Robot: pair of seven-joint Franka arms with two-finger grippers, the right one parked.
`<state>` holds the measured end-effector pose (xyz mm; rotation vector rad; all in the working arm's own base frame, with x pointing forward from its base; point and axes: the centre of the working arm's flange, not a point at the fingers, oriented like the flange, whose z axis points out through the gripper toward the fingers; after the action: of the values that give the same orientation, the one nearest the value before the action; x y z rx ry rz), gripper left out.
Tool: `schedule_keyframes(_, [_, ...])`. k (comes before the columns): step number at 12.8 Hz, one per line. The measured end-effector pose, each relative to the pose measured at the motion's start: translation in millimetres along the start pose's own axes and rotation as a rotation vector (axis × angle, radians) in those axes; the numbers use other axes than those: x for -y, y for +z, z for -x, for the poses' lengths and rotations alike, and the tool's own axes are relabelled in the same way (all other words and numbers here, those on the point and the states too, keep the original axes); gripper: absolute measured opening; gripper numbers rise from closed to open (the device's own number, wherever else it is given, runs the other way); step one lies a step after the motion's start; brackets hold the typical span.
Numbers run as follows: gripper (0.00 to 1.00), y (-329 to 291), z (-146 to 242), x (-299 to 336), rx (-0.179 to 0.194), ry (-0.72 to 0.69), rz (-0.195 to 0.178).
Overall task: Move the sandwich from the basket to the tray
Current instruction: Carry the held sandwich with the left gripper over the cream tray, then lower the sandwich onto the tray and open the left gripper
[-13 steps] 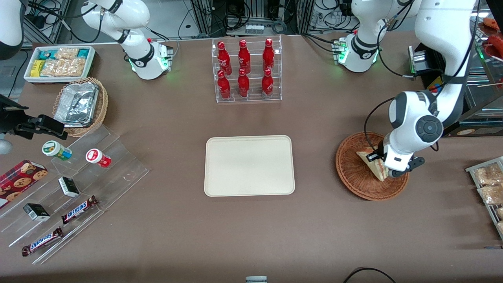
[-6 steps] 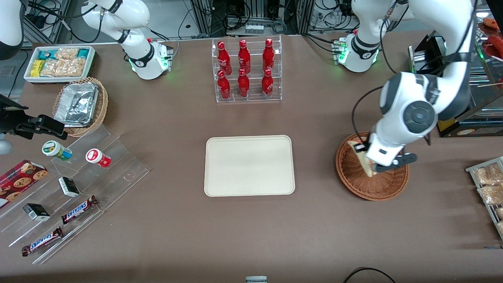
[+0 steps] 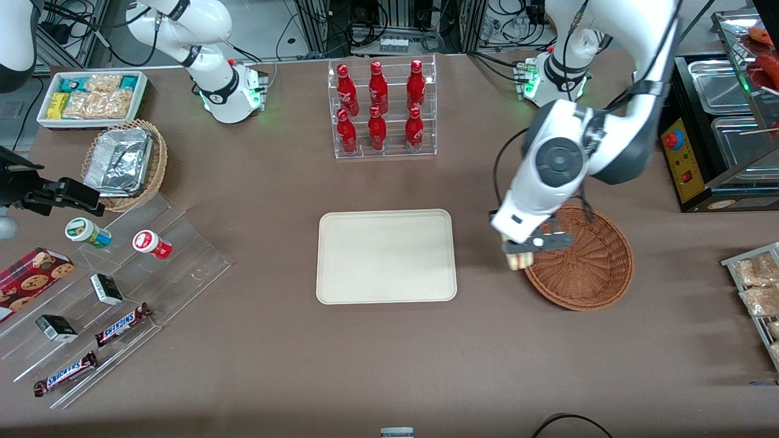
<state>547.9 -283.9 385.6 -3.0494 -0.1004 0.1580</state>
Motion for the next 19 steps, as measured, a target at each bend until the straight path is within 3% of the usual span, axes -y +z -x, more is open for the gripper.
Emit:
schedule_keyframes(5, [0.19,18,8,-93,-0.038,0.100,0.015])
schedule_keyframes(9, [0.19,58,16,-146,-0.046,0.169,0.019])
schedule_keyframes(19, [0.19,123,23,-198,-0.031,0.264,0.029])
